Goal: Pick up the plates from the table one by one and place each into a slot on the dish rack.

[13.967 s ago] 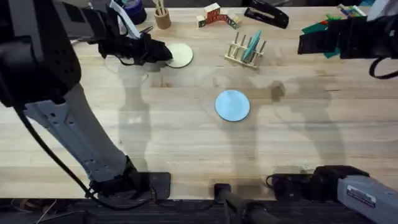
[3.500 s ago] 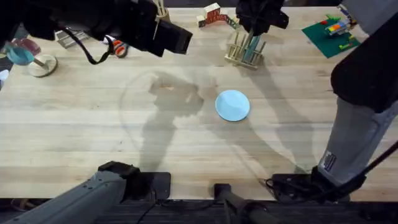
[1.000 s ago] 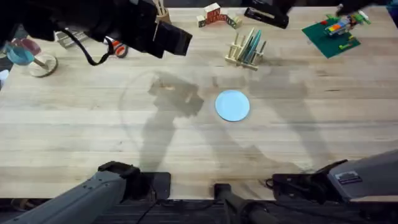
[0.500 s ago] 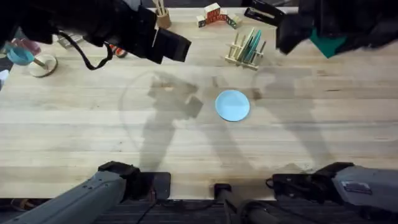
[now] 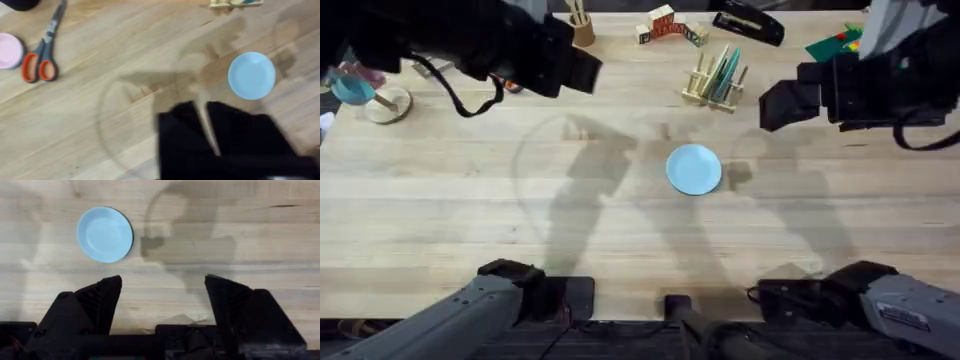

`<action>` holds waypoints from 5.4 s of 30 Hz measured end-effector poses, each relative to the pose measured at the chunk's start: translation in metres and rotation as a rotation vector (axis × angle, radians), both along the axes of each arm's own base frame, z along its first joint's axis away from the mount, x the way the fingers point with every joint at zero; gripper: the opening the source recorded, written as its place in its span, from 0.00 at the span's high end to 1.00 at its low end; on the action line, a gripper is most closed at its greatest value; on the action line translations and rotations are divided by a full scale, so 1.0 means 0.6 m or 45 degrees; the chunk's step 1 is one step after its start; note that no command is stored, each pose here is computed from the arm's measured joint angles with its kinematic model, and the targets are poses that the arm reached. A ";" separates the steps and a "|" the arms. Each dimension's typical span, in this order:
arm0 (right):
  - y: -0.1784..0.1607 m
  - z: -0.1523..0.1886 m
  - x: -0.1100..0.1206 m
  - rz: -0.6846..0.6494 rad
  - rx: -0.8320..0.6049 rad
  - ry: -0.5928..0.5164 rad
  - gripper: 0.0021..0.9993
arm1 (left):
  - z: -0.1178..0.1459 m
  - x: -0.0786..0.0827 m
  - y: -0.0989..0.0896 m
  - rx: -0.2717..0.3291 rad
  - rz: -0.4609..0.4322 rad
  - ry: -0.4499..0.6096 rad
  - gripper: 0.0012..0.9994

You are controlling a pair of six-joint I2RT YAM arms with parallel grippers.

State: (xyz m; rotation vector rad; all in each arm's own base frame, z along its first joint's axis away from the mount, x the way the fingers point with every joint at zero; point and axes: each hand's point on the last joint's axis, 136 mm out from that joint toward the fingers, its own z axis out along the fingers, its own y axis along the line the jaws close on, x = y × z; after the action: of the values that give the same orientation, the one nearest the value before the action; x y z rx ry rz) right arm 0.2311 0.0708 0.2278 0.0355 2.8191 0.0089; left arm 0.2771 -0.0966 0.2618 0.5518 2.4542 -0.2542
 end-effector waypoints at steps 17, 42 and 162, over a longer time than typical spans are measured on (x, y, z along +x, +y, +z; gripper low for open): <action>0.002 0.000 -0.001 0.007 0.007 0.003 0.00 | -0.032 -0.024 -0.078 -0.420 -0.124 0.275 0.96; 0.003 0.001 0.002 0.030 0.004 -0.006 0.00 | -0.171 -0.061 -0.161 -0.949 -0.253 0.501 0.96; 0.004 0.001 0.002 0.072 -0.005 -0.004 0.00 | -0.377 -0.037 -0.260 -0.967 -0.260 0.871 0.96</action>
State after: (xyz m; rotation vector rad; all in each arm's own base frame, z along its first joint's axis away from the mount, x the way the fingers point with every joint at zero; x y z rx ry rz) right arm 0.2320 0.0734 0.2282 -0.0450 2.8159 0.0162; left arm 0.2552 -0.2524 0.0359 0.4017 2.6159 -1.5957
